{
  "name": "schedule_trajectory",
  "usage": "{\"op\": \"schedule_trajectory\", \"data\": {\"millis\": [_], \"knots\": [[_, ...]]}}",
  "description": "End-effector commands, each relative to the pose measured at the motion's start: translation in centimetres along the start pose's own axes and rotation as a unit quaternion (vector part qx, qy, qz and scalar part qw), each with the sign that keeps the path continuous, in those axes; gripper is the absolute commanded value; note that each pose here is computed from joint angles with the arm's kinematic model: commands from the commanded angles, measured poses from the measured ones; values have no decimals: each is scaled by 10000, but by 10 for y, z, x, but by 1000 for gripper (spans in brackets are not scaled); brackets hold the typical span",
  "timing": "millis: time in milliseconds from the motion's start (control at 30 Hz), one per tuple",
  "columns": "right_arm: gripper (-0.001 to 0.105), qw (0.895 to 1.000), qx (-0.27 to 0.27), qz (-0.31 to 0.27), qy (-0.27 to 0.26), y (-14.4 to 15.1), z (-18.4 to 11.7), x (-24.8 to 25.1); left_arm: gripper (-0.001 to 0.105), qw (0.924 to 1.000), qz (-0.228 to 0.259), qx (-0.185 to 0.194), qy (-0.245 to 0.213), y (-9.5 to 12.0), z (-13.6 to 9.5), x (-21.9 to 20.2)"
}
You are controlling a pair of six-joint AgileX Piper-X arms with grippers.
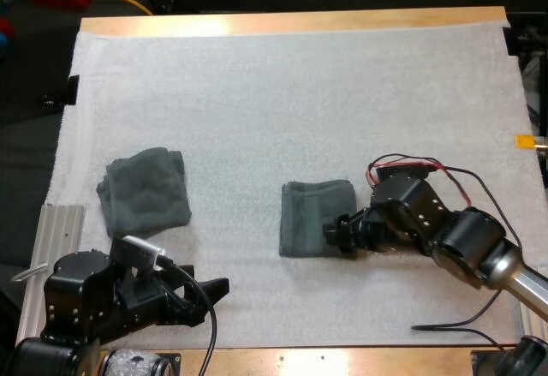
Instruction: Pick towel from pile, fold and stack
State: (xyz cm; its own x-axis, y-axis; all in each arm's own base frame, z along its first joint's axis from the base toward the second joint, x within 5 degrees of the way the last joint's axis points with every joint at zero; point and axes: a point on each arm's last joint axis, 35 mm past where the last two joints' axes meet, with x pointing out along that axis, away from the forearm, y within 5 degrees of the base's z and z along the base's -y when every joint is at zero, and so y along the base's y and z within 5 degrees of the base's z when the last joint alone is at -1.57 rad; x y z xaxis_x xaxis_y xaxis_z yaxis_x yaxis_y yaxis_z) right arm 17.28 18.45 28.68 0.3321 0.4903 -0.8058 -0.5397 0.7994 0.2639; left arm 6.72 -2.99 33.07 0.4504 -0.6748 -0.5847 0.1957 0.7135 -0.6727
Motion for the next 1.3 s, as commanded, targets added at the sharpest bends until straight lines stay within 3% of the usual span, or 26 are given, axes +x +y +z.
{"op": "schedule_trajectory", "data": {"millis": [0,733,1100,1267], "knots": [[70,10000,-60,-64,-22,-1,-2,-6,71,9999,-58,62,-69,-2,4,0],[70,9999,-72,-29,-138,0,-2,-13,71,9986,97,-335,402,21,50,50],[70,9999,-72,-29,-138,0,-2,-13,71,9967,-162,-434,666,39,72,86],[70,9999,-72,-29,-138,0,-2,-13,72,9908,-372,-728,1077,50,76,103]]}}
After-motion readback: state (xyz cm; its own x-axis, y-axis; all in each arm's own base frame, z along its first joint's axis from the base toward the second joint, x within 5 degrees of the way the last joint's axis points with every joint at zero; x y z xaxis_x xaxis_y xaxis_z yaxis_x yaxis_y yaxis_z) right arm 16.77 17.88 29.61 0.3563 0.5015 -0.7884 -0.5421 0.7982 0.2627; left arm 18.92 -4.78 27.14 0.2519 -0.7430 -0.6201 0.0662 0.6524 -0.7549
